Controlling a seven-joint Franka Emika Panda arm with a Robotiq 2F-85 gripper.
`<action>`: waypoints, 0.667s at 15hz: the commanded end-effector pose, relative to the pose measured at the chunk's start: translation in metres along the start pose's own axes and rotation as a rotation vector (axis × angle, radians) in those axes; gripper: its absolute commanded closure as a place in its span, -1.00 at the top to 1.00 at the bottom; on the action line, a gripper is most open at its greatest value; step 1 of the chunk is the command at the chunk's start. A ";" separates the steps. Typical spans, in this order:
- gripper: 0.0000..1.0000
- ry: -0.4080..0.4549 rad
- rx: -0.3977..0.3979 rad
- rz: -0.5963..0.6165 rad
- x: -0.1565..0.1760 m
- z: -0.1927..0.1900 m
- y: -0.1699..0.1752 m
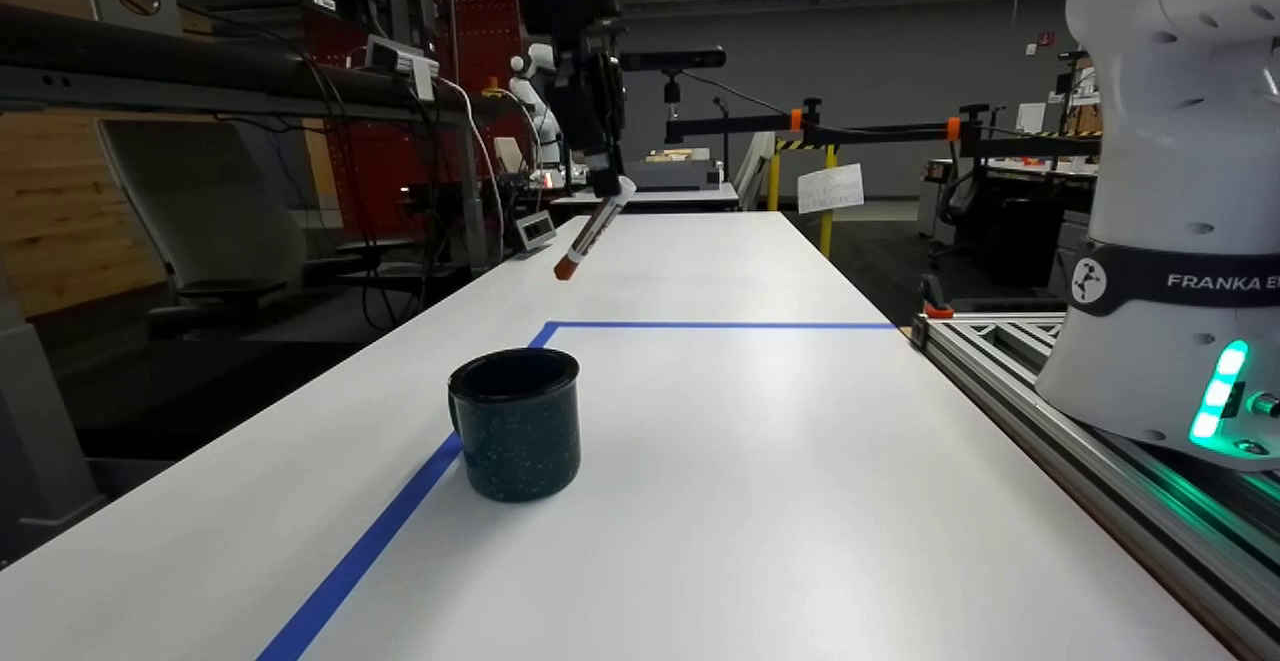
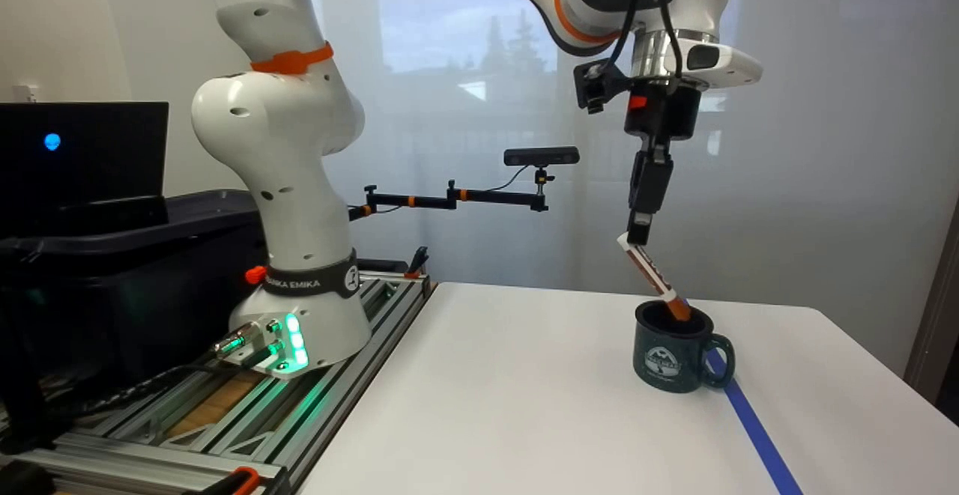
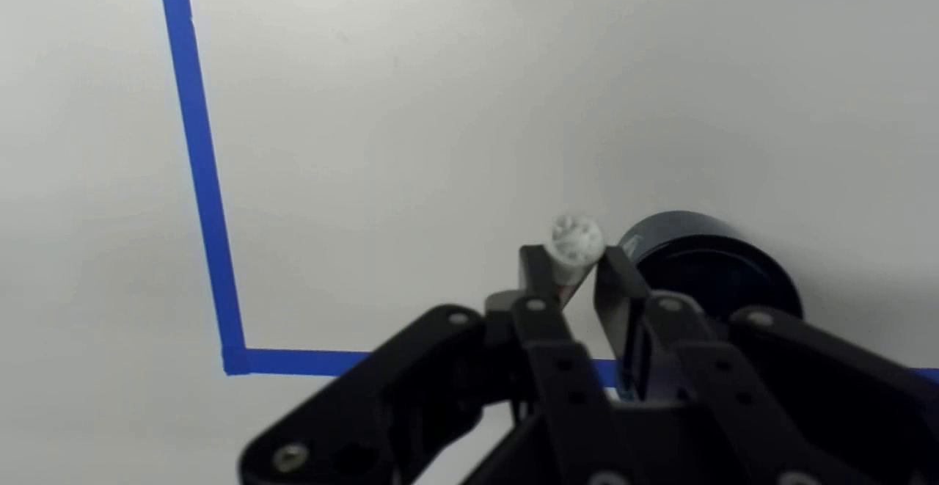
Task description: Move the sharpie to the table
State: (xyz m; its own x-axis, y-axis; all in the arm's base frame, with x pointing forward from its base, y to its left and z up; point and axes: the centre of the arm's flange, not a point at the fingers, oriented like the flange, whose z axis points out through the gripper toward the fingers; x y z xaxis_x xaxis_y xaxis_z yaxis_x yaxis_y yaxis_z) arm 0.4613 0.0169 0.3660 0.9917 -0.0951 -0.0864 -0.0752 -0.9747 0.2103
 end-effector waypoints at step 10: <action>-0.89 0.126 0.023 0.144 -0.020 0.134 -0.013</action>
State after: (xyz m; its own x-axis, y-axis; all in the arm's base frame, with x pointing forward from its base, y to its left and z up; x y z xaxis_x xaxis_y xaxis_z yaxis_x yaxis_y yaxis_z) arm 0.4351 0.0113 0.2569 0.9761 -0.2150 0.0309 -0.2163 -0.9498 0.2261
